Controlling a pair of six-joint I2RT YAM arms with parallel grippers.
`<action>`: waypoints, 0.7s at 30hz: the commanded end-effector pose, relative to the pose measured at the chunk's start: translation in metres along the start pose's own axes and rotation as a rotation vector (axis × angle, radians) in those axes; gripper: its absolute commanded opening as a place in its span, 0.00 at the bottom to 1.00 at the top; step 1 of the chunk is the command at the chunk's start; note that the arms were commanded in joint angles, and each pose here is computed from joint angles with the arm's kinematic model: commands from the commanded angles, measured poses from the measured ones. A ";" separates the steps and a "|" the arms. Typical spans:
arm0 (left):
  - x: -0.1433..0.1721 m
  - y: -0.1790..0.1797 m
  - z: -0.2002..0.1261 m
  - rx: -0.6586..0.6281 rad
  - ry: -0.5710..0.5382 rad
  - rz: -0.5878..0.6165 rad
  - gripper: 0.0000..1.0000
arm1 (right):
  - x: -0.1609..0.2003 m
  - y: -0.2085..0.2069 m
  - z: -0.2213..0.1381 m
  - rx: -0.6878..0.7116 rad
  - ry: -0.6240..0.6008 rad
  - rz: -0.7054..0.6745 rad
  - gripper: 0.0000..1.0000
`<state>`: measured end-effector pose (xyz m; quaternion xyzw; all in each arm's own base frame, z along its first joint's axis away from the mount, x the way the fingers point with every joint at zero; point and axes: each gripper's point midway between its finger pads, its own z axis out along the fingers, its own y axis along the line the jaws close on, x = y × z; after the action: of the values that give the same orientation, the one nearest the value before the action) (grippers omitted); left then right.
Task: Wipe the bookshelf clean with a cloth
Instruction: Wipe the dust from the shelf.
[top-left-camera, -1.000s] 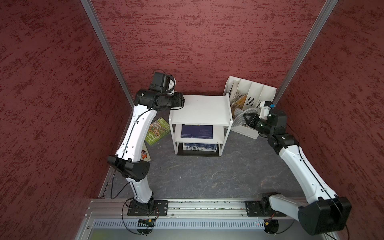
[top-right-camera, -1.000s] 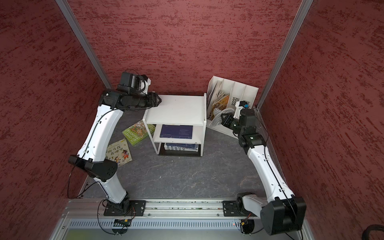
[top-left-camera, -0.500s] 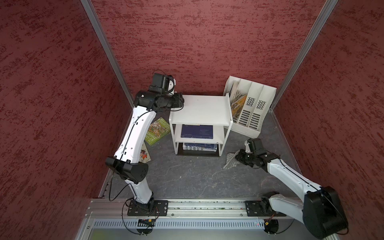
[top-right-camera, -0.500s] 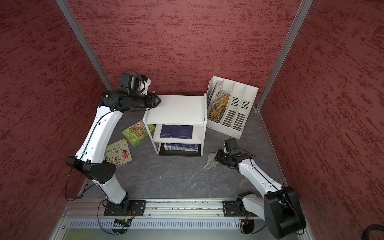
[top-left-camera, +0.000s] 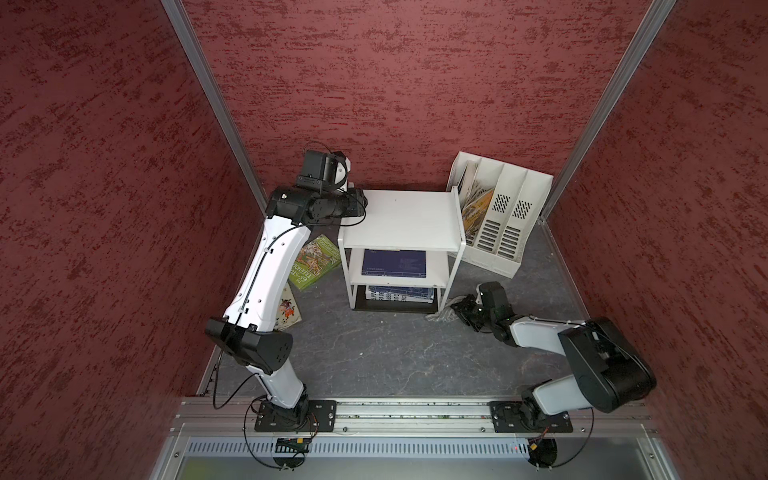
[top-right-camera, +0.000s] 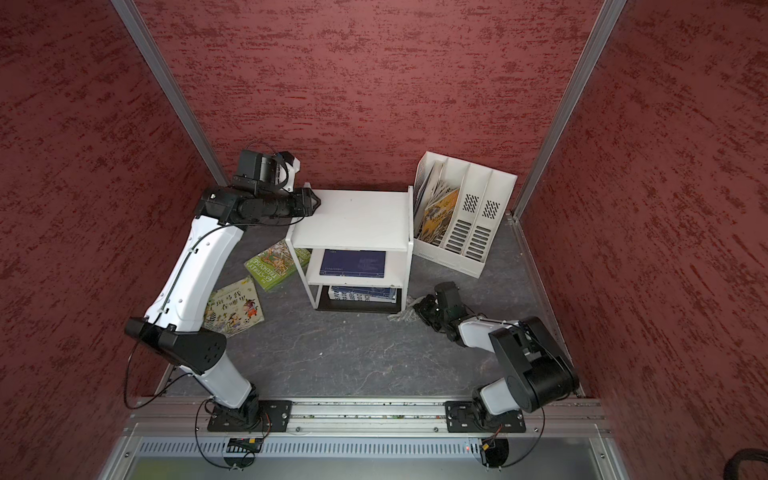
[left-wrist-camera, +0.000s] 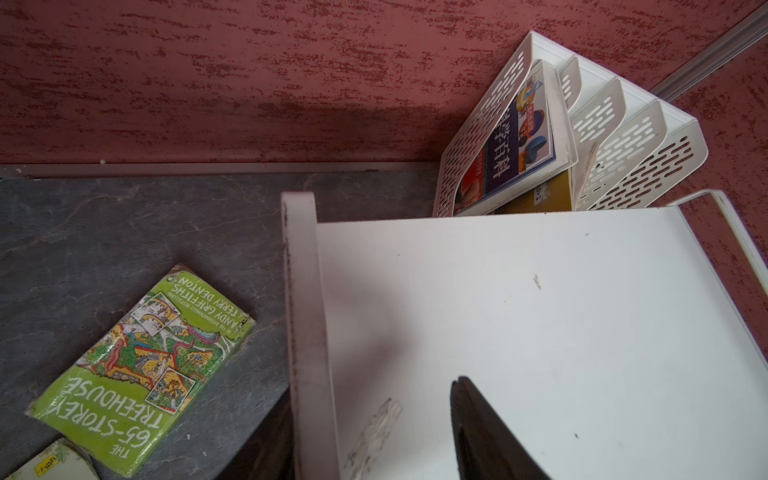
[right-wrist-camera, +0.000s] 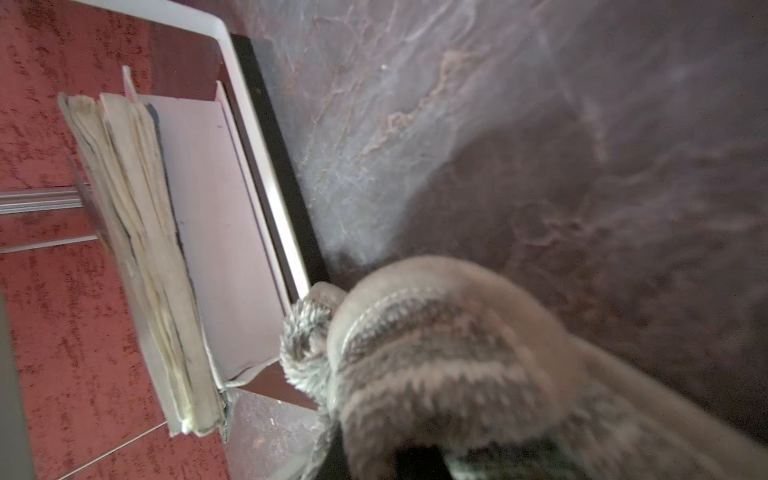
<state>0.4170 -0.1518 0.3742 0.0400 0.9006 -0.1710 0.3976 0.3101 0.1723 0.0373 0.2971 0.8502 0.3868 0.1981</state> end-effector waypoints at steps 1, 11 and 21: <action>0.036 -0.008 0.011 0.041 0.137 -0.013 0.56 | -0.013 0.074 -0.014 -0.263 -0.036 -0.027 0.00; 0.037 -0.004 0.006 0.021 0.122 -0.019 0.57 | 0.000 0.127 -0.066 -0.317 0.054 0.015 0.00; 0.036 -0.003 0.003 0.021 0.106 -0.019 0.58 | 0.006 0.130 -0.126 -0.260 0.002 0.073 0.00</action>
<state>0.4161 -0.1515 0.3745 0.0367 0.8944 -0.1739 0.4105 0.2892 0.1755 0.1998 0.2958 0.7819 0.4975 0.2316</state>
